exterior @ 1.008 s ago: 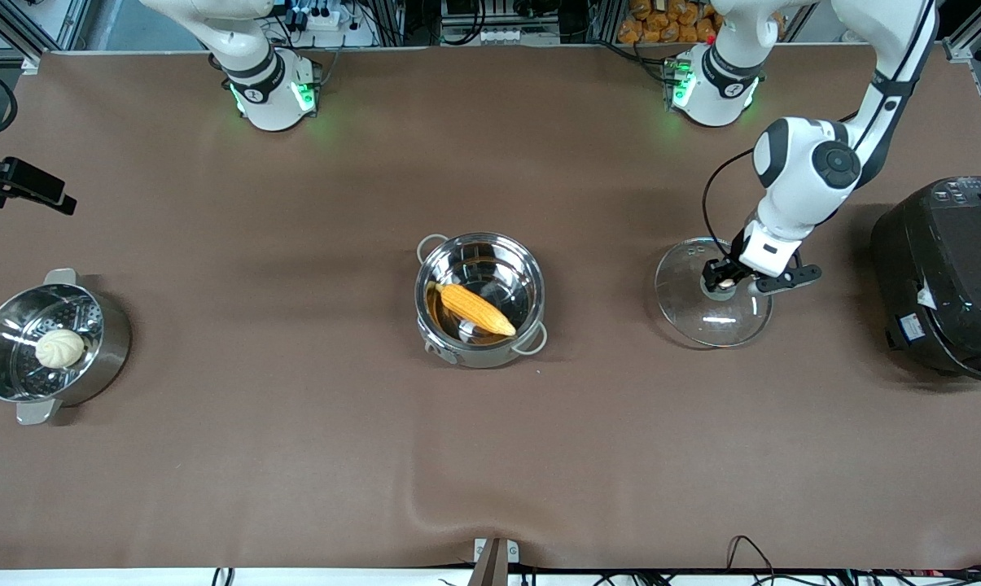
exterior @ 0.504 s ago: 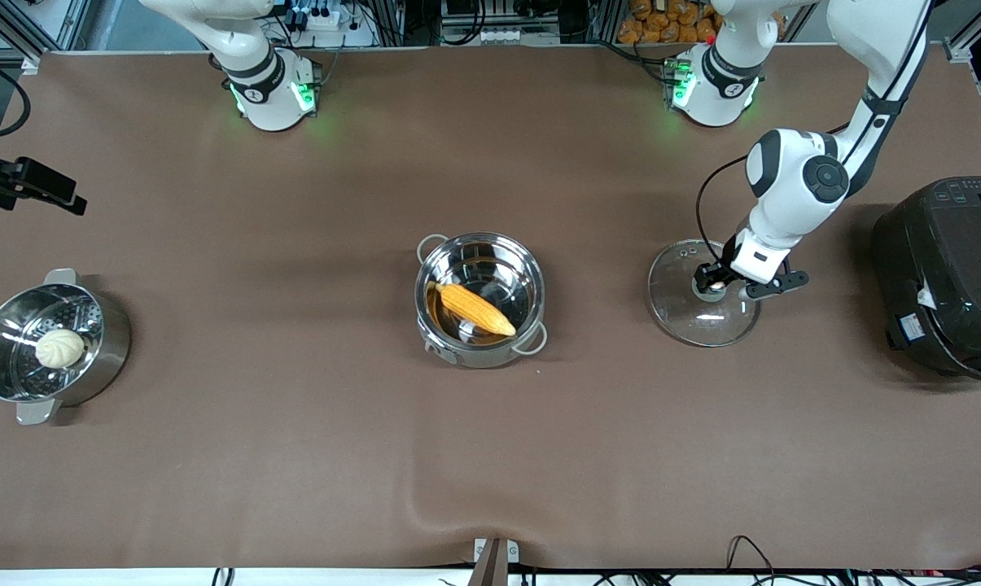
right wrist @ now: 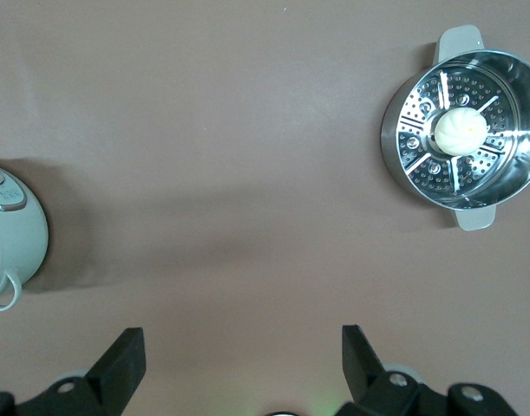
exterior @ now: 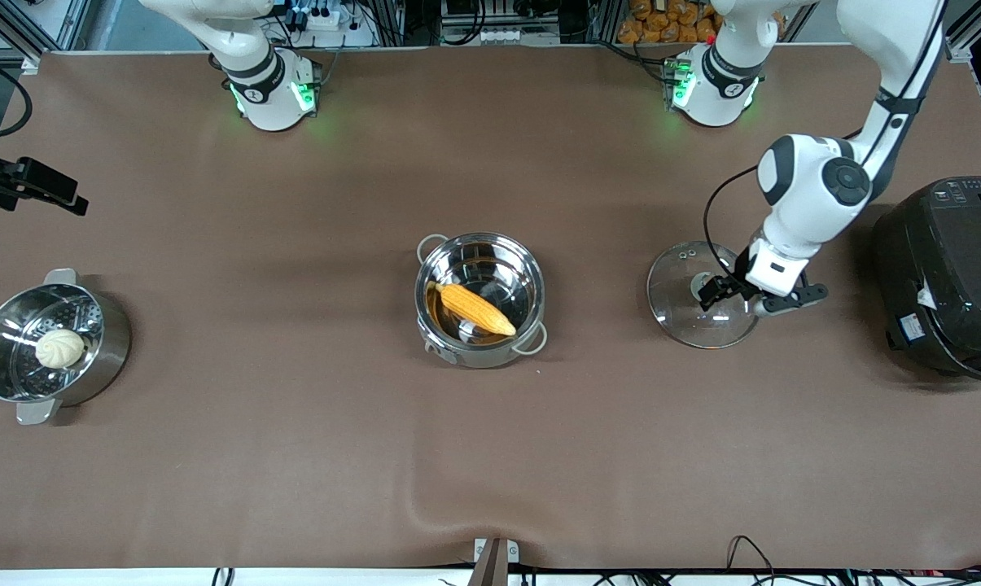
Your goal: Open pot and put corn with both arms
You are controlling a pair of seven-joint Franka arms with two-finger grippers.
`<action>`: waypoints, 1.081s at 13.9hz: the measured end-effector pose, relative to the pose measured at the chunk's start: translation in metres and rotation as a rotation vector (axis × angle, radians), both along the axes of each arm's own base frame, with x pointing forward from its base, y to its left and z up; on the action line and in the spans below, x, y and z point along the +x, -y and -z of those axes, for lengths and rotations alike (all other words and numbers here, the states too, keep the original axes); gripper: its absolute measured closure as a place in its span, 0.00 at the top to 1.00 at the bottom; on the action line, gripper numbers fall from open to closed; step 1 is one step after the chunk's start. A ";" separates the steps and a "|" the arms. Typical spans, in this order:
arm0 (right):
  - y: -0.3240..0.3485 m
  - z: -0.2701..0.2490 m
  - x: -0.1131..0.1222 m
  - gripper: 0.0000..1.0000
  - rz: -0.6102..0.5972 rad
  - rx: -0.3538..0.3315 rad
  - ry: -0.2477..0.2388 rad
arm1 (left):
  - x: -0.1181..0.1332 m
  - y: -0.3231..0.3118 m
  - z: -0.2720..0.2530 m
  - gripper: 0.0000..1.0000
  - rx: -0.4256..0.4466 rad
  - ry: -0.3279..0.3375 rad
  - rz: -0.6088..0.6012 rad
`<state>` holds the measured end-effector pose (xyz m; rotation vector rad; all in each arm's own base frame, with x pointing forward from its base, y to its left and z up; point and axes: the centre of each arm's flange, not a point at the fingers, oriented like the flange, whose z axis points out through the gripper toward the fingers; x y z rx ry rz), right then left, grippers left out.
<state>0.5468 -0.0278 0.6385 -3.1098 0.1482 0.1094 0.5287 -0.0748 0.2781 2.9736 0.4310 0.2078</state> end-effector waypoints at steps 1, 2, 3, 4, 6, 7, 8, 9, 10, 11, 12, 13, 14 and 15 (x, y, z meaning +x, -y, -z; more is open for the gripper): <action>-0.001 0.000 0.000 1.00 -0.001 0.000 0.000 | 0.012 0.000 -0.020 1.00 0.003 -0.014 0.002; -0.003 0.000 0.000 1.00 -0.006 0.000 0.000 | 0.023 0.000 -0.044 1.00 0.007 -0.027 0.005; -0.008 0.000 0.000 1.00 -0.015 0.000 0.000 | 0.033 0.000 -0.070 1.00 0.013 -0.038 0.009; -0.013 0.000 0.000 1.00 -0.023 0.000 0.000 | 0.041 0.000 -0.098 1.00 0.024 -0.046 0.018; -0.015 0.000 0.001 1.00 -0.027 0.000 0.000 | 0.051 -0.001 -0.155 1.00 0.065 -0.069 0.039; -0.015 0.000 0.001 1.00 -0.026 0.000 0.000 | 0.056 -0.004 -0.185 1.00 0.080 -0.083 0.040; -0.014 0.000 0.000 1.00 -0.025 0.000 0.000 | 0.059 -0.010 -0.214 1.00 0.089 -0.092 0.035; -0.013 0.000 0.000 1.00 -0.024 0.000 0.000 | 0.062 -0.016 -0.240 1.00 0.092 -0.093 0.024; -0.013 0.000 0.000 1.00 -0.024 0.000 0.000 | 0.064 -0.026 -0.264 1.00 0.092 -0.083 0.008; -0.013 0.000 0.000 1.00 -0.024 0.000 0.000 | 0.066 -0.033 -0.280 1.00 0.091 -0.069 -0.003; -0.013 0.000 0.000 1.00 -0.023 0.000 0.000 | 0.066 -0.037 -0.292 1.00 0.091 -0.064 -0.004; -0.013 0.000 0.000 1.00 -0.023 0.000 0.000 | 0.065 -0.039 -0.304 1.00 0.093 -0.069 0.007; -0.013 0.000 0.000 1.00 -0.024 0.000 0.000 | 0.062 -0.039 -0.315 1.00 0.094 -0.081 0.014; -0.014 -0.001 0.000 1.00 -0.026 0.000 0.001 | 0.059 -0.038 -0.324 1.00 0.096 -0.098 0.019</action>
